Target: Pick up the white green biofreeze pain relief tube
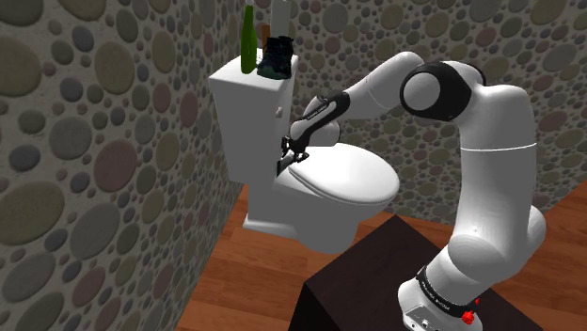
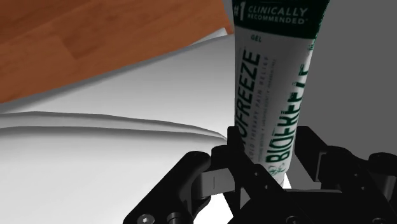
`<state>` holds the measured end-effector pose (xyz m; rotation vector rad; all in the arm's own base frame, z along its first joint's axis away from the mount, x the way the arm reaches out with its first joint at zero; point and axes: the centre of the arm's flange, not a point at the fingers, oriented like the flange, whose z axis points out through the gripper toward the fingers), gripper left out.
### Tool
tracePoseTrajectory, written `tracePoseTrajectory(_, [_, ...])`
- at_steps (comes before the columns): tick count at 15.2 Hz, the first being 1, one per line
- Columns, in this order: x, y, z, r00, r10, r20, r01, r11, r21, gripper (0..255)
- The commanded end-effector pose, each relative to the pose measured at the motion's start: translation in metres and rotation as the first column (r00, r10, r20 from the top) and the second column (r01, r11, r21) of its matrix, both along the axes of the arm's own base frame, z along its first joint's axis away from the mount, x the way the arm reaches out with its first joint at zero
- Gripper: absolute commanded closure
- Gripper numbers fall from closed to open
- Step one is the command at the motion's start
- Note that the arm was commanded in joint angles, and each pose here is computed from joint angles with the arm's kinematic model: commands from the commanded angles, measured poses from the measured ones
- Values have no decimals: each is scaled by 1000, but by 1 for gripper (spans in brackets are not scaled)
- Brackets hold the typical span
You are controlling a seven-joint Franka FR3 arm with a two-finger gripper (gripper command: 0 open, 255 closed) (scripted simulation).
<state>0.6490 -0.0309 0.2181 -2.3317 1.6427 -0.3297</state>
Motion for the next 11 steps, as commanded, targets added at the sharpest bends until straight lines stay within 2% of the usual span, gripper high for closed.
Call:
tracePoseTrajectory(1, [0,0,10,1000,0,0,0,1000,0,255])
tracePoseTrajectory(9, [0,0,52,1000,0,0,0,1000,0,255])
tracePoseTrajectory(11, [0,0,53,1000,0,0,0,1000,0,255])
